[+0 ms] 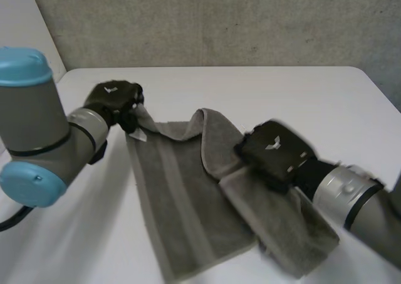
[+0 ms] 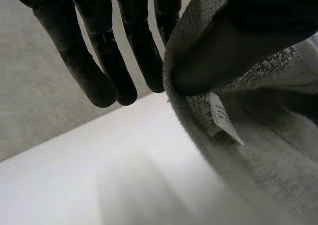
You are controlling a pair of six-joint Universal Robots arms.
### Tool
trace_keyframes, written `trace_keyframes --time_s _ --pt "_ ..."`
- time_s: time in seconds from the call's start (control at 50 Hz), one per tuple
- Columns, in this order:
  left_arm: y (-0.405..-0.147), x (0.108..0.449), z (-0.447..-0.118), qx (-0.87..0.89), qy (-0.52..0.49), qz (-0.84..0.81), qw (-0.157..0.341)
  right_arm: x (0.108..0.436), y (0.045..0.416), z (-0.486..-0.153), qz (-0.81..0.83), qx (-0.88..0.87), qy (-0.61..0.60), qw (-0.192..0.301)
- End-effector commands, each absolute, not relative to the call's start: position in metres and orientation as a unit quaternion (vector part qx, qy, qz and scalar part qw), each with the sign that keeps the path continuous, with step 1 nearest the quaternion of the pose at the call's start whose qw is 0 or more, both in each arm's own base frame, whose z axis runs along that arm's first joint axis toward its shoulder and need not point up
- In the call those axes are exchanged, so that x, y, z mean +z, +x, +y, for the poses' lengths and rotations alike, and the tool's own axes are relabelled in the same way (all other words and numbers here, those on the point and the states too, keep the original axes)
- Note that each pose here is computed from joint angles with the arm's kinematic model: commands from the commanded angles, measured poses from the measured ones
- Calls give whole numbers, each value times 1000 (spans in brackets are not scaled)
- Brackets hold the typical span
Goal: Fold the towel.
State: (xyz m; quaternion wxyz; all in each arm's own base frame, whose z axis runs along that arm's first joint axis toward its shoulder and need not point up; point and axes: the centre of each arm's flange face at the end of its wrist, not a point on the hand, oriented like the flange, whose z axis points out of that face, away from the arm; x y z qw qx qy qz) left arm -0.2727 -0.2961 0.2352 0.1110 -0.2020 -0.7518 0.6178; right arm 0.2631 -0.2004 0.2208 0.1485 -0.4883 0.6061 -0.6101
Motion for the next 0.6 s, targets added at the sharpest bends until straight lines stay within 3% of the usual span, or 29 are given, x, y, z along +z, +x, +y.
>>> trace_keyframes --time_s 0.02,0.18,0.22,0.32,0.44,0.54,0.58,0.6 --pt "-254 285 -296 666 -156 -719 123 285 222 -240 626 -673 -380 107" --pt "-244 346 -278 720 -121 -665 161 351 206 -252 614 -719 -288 151" --pt "-235 375 -264 743 -101 -637 179 365 202 -249 612 -725 -276 155" --pt "-227 392 -256 760 -90 -618 180 398 197 -238 626 -709 -275 174" --pt "-213 387 -260 747 -78 -641 158 378 198 -255 673 -649 -296 196" --pt "-204 352 -276 689 -69 -709 135 347 203 -261 707 -586 -356 173" --pt "-206 314 -293 637 -69 -757 125 320 211 -268 721 -537 -408 160" --pt "-206 314 -293 637 -69 -757 125 319 211 -268 721 -537 -408 160"
